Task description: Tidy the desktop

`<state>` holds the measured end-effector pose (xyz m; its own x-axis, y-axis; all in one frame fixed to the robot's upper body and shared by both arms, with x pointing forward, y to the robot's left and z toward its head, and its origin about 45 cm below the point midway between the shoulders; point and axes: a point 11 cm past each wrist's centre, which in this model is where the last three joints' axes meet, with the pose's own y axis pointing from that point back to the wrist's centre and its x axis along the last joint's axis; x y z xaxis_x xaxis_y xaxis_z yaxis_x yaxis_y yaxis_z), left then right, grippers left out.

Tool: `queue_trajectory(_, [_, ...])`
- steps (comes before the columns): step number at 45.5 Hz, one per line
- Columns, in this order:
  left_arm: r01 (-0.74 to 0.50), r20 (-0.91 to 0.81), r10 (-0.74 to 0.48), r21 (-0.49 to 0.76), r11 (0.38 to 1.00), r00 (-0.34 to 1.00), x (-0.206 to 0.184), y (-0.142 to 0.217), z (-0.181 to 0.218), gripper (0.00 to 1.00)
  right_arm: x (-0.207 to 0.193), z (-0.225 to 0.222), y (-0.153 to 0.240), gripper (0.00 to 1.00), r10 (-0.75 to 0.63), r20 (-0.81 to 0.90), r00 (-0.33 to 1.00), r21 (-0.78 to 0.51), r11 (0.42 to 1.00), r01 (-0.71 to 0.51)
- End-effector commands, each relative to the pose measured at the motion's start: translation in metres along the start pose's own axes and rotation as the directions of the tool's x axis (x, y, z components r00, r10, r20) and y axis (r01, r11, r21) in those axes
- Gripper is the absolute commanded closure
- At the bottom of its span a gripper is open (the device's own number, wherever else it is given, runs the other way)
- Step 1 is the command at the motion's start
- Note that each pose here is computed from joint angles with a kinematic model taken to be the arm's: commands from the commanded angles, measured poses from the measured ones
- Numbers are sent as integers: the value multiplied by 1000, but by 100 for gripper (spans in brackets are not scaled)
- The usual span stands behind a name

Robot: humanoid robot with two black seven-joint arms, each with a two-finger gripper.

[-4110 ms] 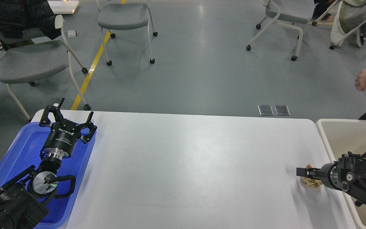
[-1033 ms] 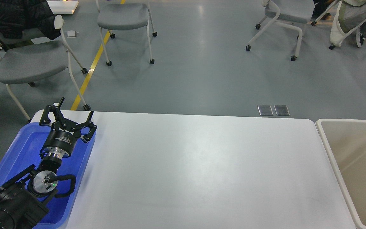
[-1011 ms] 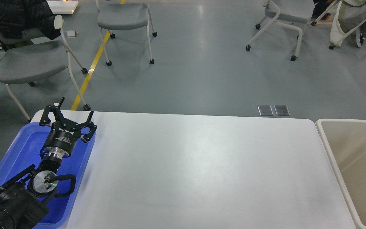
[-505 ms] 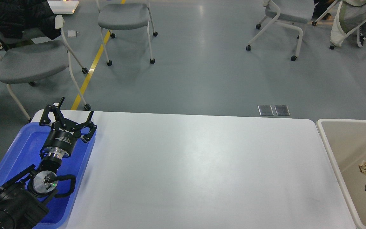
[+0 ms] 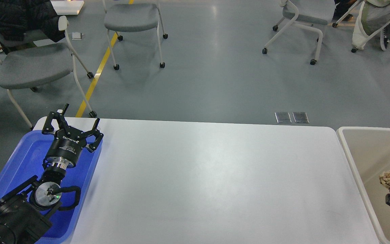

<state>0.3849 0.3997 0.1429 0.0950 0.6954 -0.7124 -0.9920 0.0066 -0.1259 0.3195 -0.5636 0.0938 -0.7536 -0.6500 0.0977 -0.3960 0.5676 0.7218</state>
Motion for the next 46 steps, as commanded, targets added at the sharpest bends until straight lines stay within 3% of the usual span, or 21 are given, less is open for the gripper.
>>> queue_trajectory(1, [0,0,0,0,1000,1000,0,0,0,0,0,-4,1,0,-2,-18,1000,14,1000,2])
queue_trajectory(21, [-2,2,2,0,1000,1000,0,0,0,0,-14,-40,10,0,-36,0,999,75,997,36])
queue_trajectory(30, [0,0,0,0,1000,1000,0,0,0,0,-39,-80,26,0,-181,2,983,196,964,178])
queue_trajectory(35, [0,0,0,0,1000,1000,0,0,0,0,-58,-103,42,0,-347,25,938,278,903,327])
queue_trajectory(46, [0,0,0,0,1000,1000,0,0,0,0,-119,-144,105,0,-714,91,694,396,665,633])
